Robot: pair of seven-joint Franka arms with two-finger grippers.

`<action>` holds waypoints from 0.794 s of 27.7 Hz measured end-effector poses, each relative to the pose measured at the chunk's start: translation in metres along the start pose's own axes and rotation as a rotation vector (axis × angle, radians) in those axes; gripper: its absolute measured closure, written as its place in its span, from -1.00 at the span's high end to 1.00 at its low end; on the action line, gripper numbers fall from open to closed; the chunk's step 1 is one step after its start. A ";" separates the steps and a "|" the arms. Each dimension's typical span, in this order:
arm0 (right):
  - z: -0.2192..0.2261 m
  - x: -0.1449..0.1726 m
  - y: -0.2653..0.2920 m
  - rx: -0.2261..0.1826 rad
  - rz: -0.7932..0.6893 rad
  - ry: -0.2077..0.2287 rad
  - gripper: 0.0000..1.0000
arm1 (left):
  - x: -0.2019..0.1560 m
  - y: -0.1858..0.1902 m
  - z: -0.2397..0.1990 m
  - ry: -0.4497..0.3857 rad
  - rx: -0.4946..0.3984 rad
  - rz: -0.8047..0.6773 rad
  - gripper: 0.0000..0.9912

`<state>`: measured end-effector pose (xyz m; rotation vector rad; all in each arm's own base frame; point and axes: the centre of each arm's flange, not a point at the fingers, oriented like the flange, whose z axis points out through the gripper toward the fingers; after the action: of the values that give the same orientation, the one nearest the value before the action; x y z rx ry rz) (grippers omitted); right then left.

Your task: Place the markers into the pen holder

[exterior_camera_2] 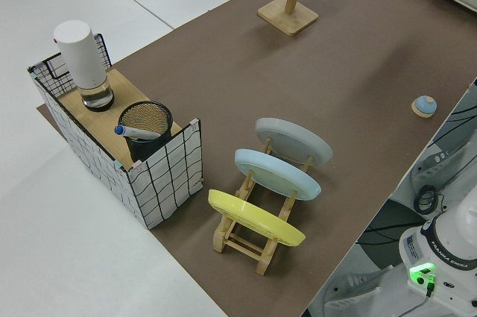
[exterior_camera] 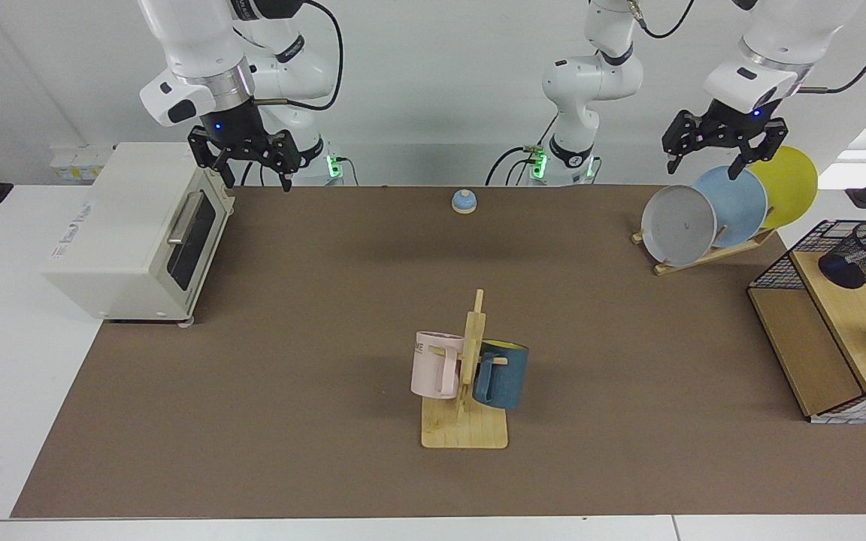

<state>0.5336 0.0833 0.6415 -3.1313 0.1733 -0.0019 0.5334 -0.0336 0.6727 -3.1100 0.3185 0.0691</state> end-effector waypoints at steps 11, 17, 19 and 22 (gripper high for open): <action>0.000 0.000 0.000 0.000 0.000 0.000 0.99 | -0.002 -0.008 0.000 -0.002 -0.010 -0.046 1.00; 0.000 0.000 0.000 0.000 0.000 0.000 0.99 | -0.003 -0.012 -0.002 0.002 -0.010 -0.055 1.00; 0.000 0.000 0.000 0.000 0.000 0.000 0.99 | -0.004 -0.011 -0.003 0.004 -0.010 -0.054 1.00; 0.000 0.000 0.000 0.000 0.000 0.000 0.99 | -0.005 -0.010 -0.004 0.008 -0.009 -0.052 1.00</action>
<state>0.5336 0.0833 0.6415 -3.1313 0.1732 -0.0019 0.5306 -0.0225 0.6776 -3.1263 0.2378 0.0583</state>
